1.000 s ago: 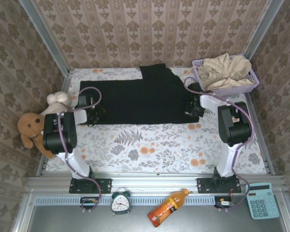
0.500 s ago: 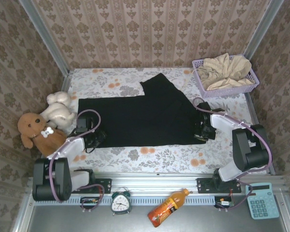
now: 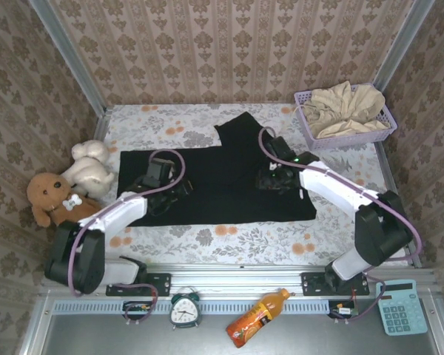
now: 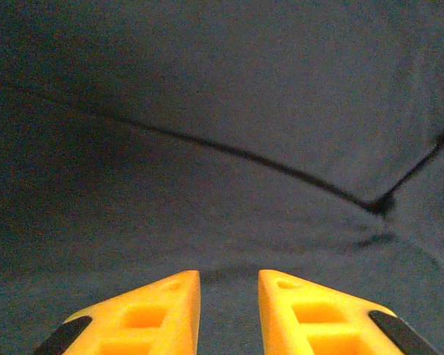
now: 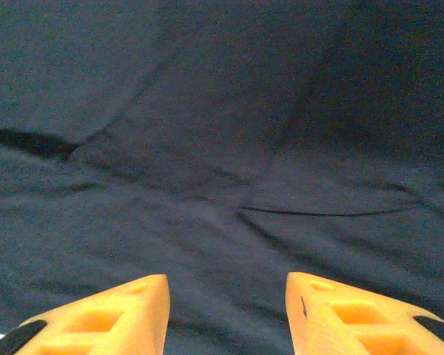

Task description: Fold and stack the mixed laundry pile

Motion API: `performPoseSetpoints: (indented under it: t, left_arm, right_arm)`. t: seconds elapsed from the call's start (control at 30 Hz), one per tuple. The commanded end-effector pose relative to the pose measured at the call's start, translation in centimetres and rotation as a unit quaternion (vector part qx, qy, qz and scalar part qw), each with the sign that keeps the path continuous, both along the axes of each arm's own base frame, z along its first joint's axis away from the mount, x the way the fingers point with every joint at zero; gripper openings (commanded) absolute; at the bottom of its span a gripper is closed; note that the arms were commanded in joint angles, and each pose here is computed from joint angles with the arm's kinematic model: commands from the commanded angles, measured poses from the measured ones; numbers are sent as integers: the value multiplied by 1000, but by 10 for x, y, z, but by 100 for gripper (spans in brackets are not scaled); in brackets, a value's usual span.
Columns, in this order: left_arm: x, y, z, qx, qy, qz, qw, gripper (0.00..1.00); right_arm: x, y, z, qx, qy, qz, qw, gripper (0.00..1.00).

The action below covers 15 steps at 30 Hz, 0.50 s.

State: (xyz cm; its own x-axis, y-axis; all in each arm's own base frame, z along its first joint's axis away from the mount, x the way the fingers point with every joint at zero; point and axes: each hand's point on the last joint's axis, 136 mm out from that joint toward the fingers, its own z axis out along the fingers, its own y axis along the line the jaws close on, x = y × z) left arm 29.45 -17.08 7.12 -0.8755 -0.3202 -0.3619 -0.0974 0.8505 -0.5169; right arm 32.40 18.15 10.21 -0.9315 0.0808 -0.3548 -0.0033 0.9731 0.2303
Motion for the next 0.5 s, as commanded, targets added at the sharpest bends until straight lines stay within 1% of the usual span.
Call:
performPoseSetpoints:
  t: [0.0, 0.07, 0.17, 0.27, 0.47]
  left_arm:
    - [3, -29, -4, -17, -2, -24, 1000, 27]
    - [-3, -34, -17, -10, 12, -32, 999, 27]
    - [-11, -29, -35, 5, 31, -35, 999, 27]
    - [-19, -23, -47, 19, 47, -38, 998, 27]
    - [-28, -15, -55, 33, 60, -37, 997, 27]
  right_arm:
    - [-3, 23, -20, 26, 29, 2, 999, 47]
    - [-6, 31, -33, 32, 40, 7, 999, 47]
    - [-6, 32, -50, 32, 48, 4, 998, 46]
    - [3, 27, -59, 8, 42, -8, 999, 46]
    - [19, 20, -73, -32, 41, -21, 998, 46]
